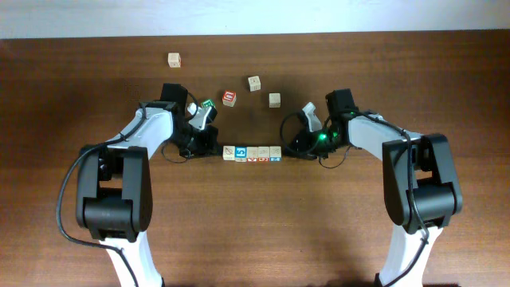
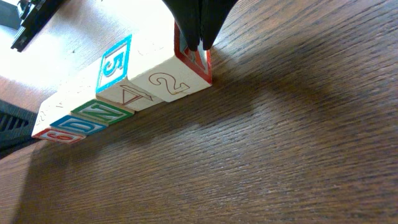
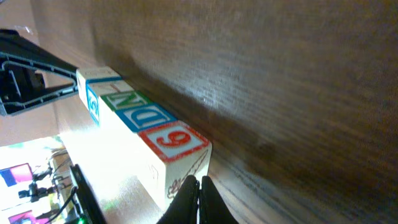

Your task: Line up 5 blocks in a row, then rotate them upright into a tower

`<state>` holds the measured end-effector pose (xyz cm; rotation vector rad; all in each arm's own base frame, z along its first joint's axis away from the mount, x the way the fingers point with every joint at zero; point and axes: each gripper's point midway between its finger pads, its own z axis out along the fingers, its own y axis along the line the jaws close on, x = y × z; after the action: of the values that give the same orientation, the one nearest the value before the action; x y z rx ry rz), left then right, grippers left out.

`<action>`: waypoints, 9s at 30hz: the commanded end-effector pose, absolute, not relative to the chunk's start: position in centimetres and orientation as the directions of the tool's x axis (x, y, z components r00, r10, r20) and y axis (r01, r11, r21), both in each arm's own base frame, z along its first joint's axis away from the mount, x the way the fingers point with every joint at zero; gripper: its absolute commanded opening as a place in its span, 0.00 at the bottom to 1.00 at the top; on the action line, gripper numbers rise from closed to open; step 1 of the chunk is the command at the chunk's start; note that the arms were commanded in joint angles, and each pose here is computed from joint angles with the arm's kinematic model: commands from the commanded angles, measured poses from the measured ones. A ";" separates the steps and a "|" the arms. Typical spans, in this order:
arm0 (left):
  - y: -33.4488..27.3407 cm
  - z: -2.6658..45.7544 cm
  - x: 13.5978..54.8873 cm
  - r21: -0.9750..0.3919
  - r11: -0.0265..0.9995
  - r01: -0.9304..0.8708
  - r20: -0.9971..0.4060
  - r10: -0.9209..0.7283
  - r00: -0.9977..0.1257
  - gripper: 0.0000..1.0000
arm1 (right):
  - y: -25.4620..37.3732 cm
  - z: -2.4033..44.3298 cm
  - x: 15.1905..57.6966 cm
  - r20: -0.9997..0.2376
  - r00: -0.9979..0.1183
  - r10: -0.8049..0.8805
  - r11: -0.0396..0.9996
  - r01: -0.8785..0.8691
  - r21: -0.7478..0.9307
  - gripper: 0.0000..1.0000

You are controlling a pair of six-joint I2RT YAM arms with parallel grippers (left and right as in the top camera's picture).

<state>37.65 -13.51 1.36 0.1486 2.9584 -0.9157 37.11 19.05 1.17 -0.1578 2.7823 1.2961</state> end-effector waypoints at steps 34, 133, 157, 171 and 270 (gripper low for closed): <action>-14.0 2.0 38.1 -0.578 0.805 0.135 -0.095 0.098 -0.991 0.00 | 18.8 0.3 36.8 -0.060 -0.998 -0.025 0.652 -0.062 0.756 0.05; -8.2 2.6 39.8 -0.228 0.955 0.188 -0.093 0.171 -0.981 0.00 | 20.3 1.8 37.1 -0.085 -0.996 -0.006 0.826 -0.053 0.561 0.04; -11.9 1.8 38.3 -0.449 0.859 0.245 -0.078 0.236 -0.969 0.00 | 20.7 1.4 36.6 -0.093 -0.995 -0.022 0.794 -0.074 0.603 0.04; -12.4 1.9 38.0 -0.469 0.850 0.237 -0.068 0.233 -0.970 0.00 | 21.2 1.6 36.2 -0.064 -0.998 -0.018 0.772 -0.055 0.634 0.05; -12.1 1.7 37.7 -0.458 0.881 0.121 -0.002 0.136 -0.991 0.00 | 26.2 6.9 35.7 -0.222 -0.968 -0.122 0.604 -0.249 0.757 0.04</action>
<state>38.37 -10.33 1.75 0.2061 3.0765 -0.6299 36.67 23.76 3.81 -0.1686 2.7632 1.2275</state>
